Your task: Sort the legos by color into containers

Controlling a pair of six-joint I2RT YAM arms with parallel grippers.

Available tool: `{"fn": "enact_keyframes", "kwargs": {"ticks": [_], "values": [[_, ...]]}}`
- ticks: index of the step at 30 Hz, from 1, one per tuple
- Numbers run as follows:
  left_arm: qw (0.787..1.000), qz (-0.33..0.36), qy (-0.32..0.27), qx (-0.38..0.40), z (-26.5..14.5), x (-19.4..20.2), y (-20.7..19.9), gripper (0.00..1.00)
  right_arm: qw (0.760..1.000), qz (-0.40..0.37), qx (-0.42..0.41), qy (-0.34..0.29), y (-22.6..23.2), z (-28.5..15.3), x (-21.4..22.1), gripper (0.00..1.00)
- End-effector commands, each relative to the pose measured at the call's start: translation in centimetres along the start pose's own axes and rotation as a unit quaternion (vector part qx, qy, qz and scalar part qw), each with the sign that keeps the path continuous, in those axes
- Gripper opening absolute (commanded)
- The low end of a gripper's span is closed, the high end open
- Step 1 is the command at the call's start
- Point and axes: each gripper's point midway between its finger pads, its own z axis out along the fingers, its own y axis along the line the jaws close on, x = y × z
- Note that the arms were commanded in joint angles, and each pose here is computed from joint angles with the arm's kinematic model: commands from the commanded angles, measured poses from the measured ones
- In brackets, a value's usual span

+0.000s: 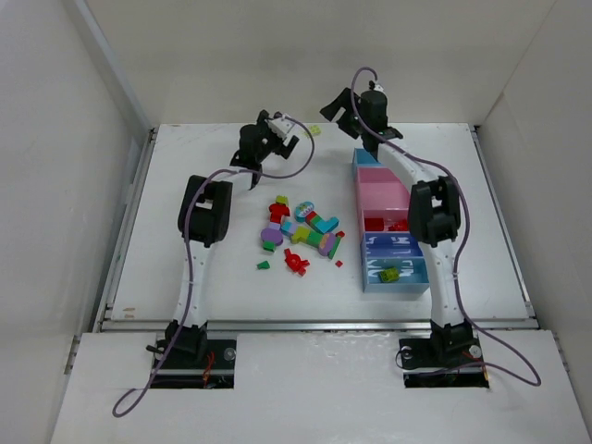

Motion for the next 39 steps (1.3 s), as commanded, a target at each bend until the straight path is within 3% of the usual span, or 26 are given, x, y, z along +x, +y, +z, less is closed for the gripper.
{"fn": "enact_keyframes", "kwargs": {"ticks": [1,5,10,14,20,28,39], "values": [[0.990,0.014,-0.090,-0.106,-3.7,-11.2,8.4,0.84,0.997,0.056,-0.034,-0.047,4.4,1.0,-1.6,0.88],[0.985,-0.001,-0.083,-0.152,-8.3,-13.1,12.1,0.83,0.992,0.114,-0.008,-0.061,3.5,3.4,0.7,0.81],[0.979,-0.032,-0.041,-0.196,-12.7,-11.1,15.5,0.83,0.970,0.223,0.021,-0.095,1.9,5.7,2.1,0.75],[0.978,-0.055,-0.037,-0.198,-14.6,-10.4,16.4,0.83,0.962,0.236,0.010,-0.134,2.4,7.4,2.0,0.74],[0.976,-0.077,-0.041,-0.199,-16.8,-10.3,17.6,0.83,0.942,0.252,0.028,-0.219,-0.6,8.2,0.7,0.69],[0.972,-0.094,-0.046,-0.210,-18.0,-10.0,19.4,0.83,0.915,0.319,0.003,-0.247,-2.0,9.7,2.2,0.66],[0.967,-0.117,-0.042,-0.221,-18.4,-8.6,20.7,0.83,0.901,0.359,0.008,-0.243,-3.6,10.7,4.4,0.62]]}}
